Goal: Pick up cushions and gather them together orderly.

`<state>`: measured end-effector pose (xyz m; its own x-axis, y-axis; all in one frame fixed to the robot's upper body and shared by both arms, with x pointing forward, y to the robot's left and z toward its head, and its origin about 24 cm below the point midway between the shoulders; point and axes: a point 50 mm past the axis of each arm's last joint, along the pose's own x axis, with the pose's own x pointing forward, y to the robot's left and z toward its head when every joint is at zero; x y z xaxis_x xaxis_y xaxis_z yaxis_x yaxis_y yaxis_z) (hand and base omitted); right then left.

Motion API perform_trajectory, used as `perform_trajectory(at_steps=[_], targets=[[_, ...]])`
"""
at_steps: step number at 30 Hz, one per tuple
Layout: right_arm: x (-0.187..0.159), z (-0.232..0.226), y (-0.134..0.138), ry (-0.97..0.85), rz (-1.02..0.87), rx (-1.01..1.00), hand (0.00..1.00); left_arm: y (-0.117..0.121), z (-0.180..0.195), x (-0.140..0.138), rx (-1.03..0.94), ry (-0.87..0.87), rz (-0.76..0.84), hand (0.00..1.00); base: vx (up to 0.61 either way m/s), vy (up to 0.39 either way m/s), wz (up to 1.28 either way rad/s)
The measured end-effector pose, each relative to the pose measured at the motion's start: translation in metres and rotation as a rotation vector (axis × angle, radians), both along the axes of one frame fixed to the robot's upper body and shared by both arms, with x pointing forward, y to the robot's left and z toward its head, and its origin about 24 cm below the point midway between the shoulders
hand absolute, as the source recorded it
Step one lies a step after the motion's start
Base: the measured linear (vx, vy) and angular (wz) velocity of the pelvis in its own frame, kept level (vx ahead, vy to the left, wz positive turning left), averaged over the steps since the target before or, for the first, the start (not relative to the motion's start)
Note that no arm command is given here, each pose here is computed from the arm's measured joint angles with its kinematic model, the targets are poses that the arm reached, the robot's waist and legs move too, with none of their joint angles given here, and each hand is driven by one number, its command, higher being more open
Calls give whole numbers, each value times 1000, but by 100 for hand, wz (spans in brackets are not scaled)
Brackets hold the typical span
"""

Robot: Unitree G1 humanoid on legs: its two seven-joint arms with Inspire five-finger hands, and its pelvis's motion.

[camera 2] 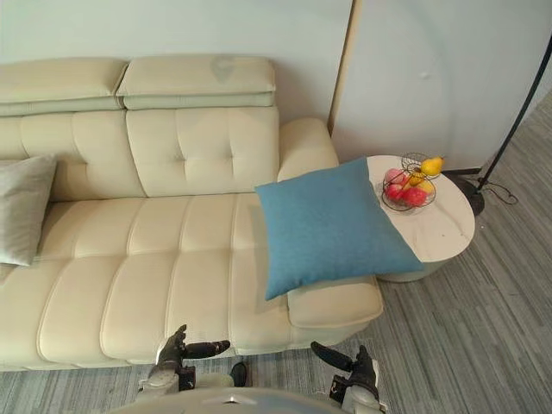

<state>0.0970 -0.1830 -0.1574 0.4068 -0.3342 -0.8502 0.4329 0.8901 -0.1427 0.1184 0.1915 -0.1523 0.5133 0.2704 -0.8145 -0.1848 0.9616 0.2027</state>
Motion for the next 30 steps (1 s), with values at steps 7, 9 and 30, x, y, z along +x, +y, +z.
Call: perform_trajectory(at_steps=[7, 9, 30], targets=[[5, 2, -2, -18, 30, -10, 100, 6, 2, 5, 14, -6, -9, 100, 51, 86, 22], [5, 2, -1, -23, 30, -11, 100, 5, 2, 4, 13, -6, -5, 100, 87, -145, 40], [-32, -3, -29, 88, -108, -54, 100, 2, -5, -11, 22, 52, -22, 100, 31, -114, 20]])
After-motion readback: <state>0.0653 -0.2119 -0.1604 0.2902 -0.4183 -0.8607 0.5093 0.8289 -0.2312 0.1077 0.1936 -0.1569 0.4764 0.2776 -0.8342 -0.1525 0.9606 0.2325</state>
